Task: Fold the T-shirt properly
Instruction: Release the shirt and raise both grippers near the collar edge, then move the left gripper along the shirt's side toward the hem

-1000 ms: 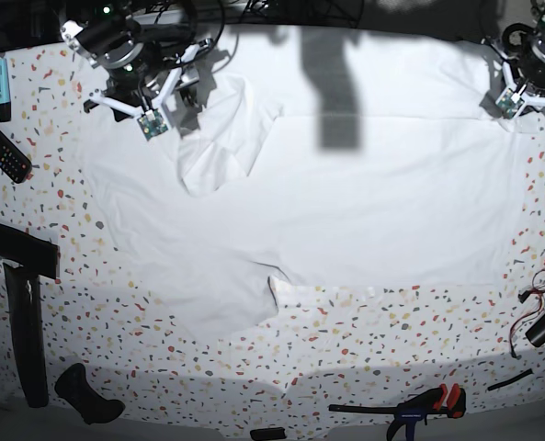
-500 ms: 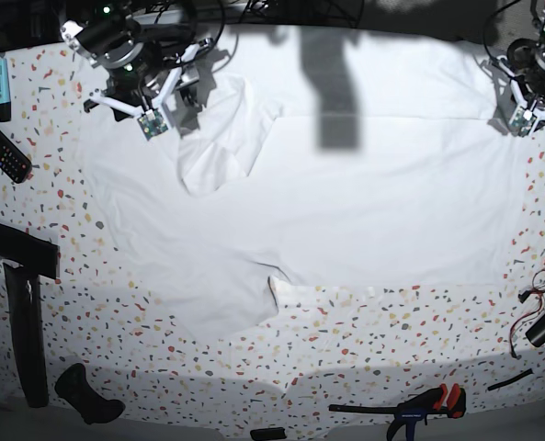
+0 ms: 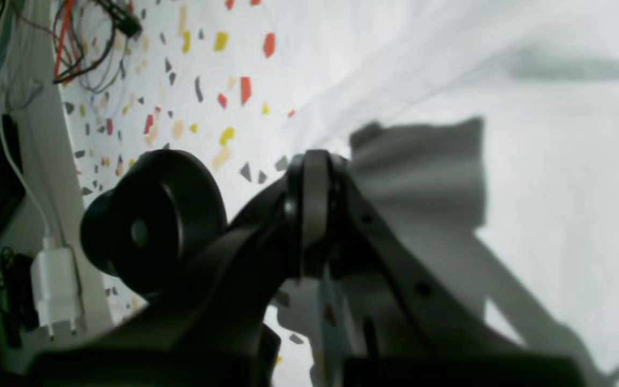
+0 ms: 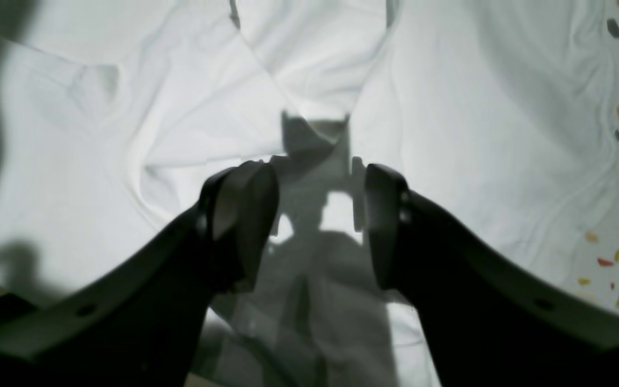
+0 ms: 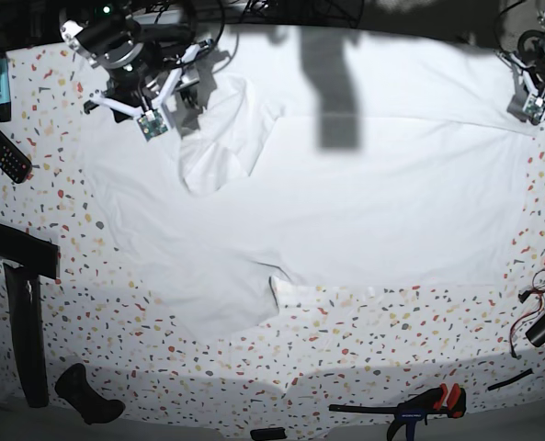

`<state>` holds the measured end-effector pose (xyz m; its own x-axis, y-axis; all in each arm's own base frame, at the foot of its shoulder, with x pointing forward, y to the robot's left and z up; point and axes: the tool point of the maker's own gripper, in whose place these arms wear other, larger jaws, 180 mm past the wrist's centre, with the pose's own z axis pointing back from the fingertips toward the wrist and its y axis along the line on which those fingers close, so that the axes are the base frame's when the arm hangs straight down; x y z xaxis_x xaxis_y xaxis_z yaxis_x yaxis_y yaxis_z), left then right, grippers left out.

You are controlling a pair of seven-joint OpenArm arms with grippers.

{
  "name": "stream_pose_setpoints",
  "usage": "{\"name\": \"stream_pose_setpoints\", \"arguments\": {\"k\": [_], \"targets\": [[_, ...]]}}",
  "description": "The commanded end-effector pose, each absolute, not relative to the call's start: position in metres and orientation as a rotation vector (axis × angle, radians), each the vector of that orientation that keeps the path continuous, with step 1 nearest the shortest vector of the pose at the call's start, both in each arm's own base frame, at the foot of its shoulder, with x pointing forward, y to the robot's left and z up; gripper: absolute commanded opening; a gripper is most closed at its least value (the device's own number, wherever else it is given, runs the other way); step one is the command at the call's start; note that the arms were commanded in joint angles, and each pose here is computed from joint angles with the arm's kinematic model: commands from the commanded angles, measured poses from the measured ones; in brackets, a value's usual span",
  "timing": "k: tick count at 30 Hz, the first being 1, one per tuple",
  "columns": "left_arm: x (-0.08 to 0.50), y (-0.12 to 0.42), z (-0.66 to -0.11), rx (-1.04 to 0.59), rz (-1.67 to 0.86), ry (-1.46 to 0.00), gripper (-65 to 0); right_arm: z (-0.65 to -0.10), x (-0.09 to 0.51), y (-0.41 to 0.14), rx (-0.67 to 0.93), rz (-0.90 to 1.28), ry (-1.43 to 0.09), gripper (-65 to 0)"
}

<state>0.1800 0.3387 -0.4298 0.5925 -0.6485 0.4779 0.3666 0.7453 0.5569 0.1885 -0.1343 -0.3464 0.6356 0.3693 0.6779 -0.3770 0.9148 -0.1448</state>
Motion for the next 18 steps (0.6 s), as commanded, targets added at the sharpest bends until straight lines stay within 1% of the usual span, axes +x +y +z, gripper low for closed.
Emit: {"name": "stream_pose_setpoints", "arguments": {"k": [1, 5, 9, 12, 15, 18], "targets": [[0.183, 0.346, -0.424, 0.454, -0.624, -0.715, -65.0, -0.336, 0.194, -0.132, 0.011, 0.435, -0.818, -34.9], [0.196, 0.337, -0.412, 0.455, -0.638, -0.761, -65.0, -0.335, 0.197, -0.132, 0.011, 0.435, -0.829, -34.9], [0.214, 0.325, -0.388, 0.517, -0.764, -0.815, -65.0, -0.335, 0.196, -0.132, 0.011, 0.434, -0.826, -34.9], [0.237, 0.324, -0.350, 0.667, -0.848, -0.904, -65.0, -0.335, 0.196, -0.132, 0.011, 0.434, -0.826, -34.9], [0.263, 0.329, -0.302, 0.826, -0.856, -1.029, -65.0, -0.336, 0.196, -0.132, 0.010, 0.434, -0.822, -34.9], [0.289, 0.335, -0.273, 0.872, -0.838, -1.081, -65.0, -0.343, 0.190, -0.136, -0.001, 0.430, -0.768, -34.9]]}}
